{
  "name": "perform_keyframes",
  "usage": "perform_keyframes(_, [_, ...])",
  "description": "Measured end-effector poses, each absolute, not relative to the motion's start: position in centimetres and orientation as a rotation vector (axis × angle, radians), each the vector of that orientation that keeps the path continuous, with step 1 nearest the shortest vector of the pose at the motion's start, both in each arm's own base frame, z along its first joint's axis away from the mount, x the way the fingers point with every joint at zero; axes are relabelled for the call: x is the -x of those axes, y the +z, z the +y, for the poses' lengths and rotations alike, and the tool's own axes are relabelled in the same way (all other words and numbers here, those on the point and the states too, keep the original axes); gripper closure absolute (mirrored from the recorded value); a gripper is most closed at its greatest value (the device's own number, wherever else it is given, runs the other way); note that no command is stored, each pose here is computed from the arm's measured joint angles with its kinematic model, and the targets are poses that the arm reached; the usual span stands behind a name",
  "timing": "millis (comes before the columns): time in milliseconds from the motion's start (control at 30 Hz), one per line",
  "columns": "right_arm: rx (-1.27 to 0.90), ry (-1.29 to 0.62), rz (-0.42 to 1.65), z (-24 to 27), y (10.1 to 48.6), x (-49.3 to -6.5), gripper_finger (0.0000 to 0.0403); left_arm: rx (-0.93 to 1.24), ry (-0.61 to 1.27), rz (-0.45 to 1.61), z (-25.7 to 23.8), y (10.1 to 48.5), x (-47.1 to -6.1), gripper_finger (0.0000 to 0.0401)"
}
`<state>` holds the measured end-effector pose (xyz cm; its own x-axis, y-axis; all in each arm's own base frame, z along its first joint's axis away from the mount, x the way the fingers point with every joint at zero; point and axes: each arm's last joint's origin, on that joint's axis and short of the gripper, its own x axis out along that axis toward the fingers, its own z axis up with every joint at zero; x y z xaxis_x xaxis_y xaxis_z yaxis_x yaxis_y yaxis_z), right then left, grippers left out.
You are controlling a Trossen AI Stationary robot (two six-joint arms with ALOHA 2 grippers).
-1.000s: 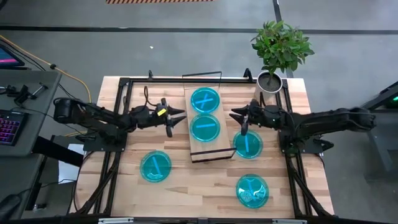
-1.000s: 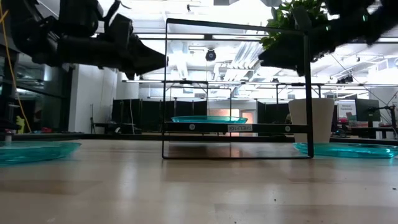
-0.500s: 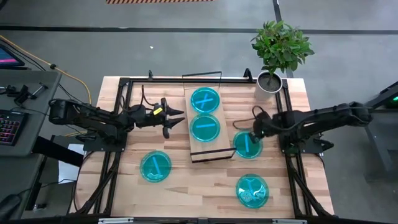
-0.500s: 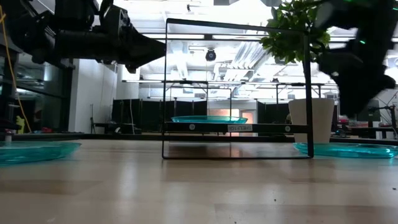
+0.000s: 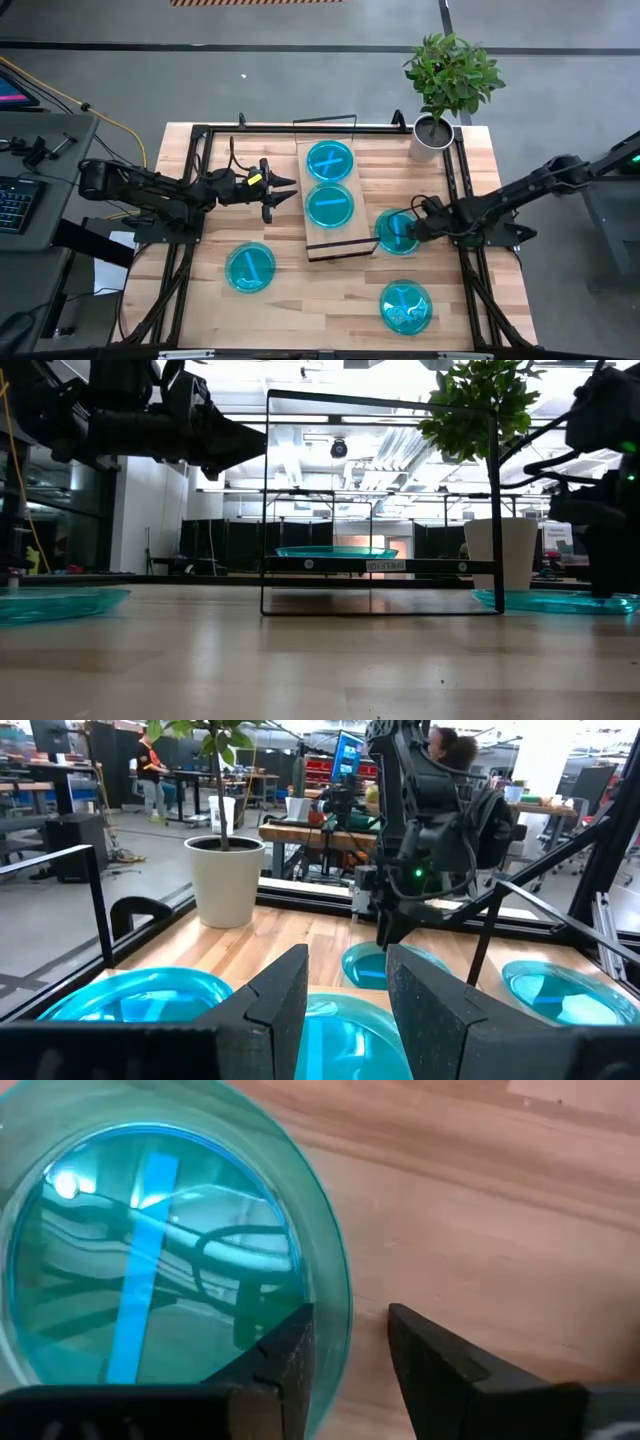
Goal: Place and stack plates onto a shelf
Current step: Stack the blue plate on top of the blue plate on the shelf
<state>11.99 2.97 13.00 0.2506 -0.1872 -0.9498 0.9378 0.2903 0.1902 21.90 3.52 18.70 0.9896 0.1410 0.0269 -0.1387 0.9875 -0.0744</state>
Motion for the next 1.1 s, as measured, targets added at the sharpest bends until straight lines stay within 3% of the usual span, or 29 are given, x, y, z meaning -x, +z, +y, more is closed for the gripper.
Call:
perform_keyframes(300, [-0.928, -0.939, 0.916, 3.0, 12.5, -12.1, 0.0286, 0.073, 0.141, -0.031, 3.5, 18.7, -21.9, 0.0272])
perform_keyframes(533, [-0.873, -0.962, 0.847, 2.8, 12.6, -12.2, 0.0392, 0.073, 0.141, -0.03, 3.5, 18.7, -21.9, 0.0272])
perform_keyframes(800, [-0.794, -0.968, 0.818, 2.6, 13.2, -12.3, 0.0399, 0.073, 0.142, -0.031, 3.5, 18.7, -21.9, 0.0272])
perform_keyframes(1100, [-0.641, -1.008, 0.731, 2.2, 19.7, -12.6, 0.0403, 0.073, 0.144, -0.031, 3.6, 18.7, -21.9, 0.0272])
